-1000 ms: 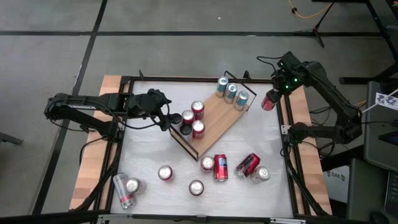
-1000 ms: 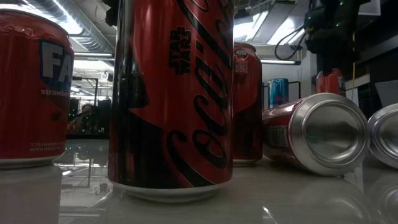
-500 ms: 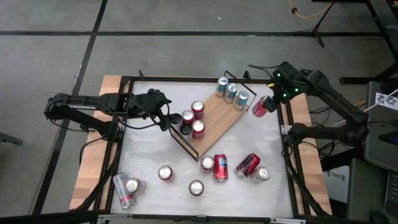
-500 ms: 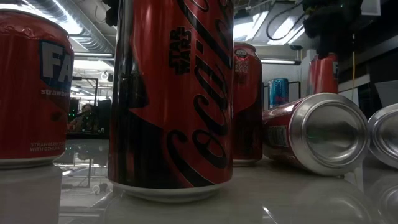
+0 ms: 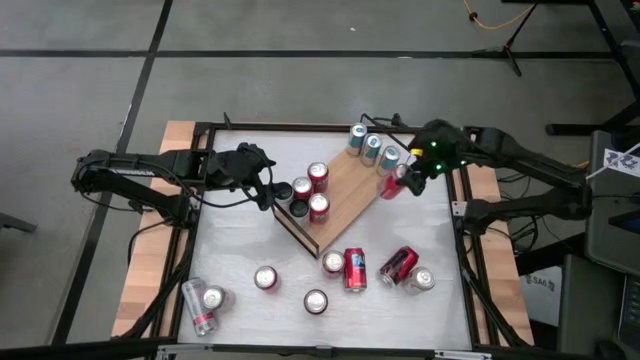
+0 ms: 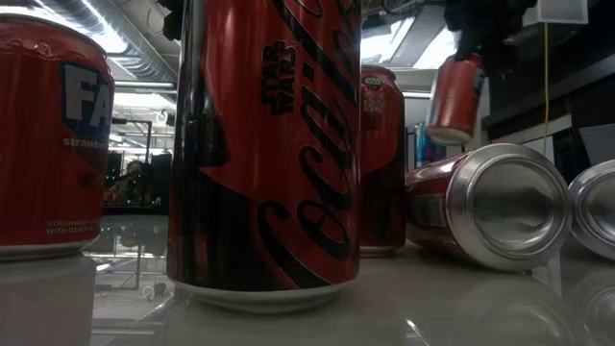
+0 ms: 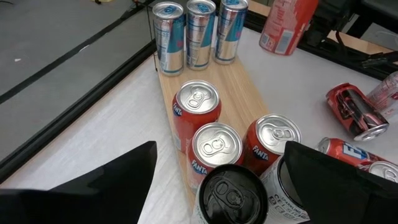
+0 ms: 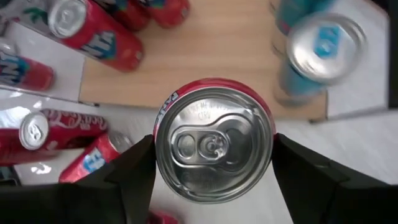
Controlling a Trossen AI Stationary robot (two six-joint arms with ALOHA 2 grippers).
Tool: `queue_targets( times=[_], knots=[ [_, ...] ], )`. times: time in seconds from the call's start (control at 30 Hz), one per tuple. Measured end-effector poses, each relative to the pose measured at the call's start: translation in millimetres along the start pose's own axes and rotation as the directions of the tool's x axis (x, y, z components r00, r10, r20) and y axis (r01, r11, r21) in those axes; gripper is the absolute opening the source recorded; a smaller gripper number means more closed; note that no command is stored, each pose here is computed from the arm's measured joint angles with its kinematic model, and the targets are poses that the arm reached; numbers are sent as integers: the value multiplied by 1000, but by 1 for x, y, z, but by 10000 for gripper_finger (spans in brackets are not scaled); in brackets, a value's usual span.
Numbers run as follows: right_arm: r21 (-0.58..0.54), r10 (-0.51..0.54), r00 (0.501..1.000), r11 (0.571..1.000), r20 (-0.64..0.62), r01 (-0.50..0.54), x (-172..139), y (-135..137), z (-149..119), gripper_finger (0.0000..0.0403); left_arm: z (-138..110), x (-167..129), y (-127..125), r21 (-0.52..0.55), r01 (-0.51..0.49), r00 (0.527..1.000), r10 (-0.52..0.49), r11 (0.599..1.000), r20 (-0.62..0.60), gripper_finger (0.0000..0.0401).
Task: Place canned beverage on shelf
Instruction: Put the orange soda can on the shelf aligned with the other orange soda can
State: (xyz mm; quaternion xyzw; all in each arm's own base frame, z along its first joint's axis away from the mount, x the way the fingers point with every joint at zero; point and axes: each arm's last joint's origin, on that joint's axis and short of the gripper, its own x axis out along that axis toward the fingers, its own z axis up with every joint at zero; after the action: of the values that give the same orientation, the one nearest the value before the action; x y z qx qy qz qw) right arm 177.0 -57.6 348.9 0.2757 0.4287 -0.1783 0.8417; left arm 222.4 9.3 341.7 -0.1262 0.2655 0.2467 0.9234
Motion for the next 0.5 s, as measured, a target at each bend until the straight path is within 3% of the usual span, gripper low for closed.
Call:
queue_targets(
  times=[0.27,0.5],
  knots=[
    [-57,5,1000,998,17,-4,35,25,15,268,0,0,0,0,1,1000,-1,1000,1,346],
    [-14,-31,999,999,-33,30,75,31,27,268,0,0,0,-1,2,1000,-2,1000,2,346]
  ],
)
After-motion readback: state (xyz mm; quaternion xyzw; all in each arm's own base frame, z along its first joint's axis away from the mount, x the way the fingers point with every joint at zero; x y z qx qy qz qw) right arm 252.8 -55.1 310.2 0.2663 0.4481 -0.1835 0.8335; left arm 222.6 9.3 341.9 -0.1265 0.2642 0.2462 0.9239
